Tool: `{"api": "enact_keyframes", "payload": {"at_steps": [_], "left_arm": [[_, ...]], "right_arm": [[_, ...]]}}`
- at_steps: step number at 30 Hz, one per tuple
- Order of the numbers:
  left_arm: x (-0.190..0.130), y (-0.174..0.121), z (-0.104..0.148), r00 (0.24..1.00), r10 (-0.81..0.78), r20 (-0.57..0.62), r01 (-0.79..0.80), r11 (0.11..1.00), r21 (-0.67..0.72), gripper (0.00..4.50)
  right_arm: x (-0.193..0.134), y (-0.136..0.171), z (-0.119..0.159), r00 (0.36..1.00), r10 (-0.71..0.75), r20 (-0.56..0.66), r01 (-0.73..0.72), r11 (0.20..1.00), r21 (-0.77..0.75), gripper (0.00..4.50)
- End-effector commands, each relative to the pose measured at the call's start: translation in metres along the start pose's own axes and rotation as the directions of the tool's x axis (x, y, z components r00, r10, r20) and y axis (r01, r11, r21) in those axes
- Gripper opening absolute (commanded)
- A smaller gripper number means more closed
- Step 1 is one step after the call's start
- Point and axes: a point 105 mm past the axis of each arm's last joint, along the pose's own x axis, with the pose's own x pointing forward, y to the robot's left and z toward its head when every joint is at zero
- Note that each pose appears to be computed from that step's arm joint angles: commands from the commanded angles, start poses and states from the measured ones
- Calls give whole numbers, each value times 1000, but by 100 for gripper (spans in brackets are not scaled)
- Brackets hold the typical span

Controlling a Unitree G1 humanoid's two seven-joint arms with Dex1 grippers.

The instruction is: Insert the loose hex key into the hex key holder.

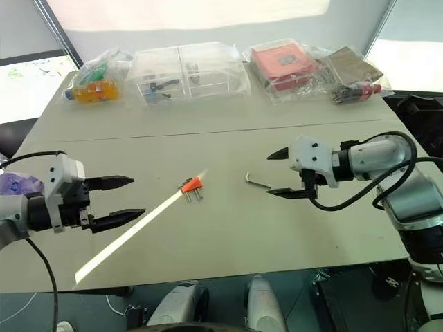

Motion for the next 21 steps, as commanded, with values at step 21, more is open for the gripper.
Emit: {"api": "enact_keyframes", "payload": {"at_steps": [21], "left_arm": [[4,4,11,999,28,31,-29,999,44,444]], "right_arm": [[10,-16,22,998,-39,51,43,996,-74,402]]}}
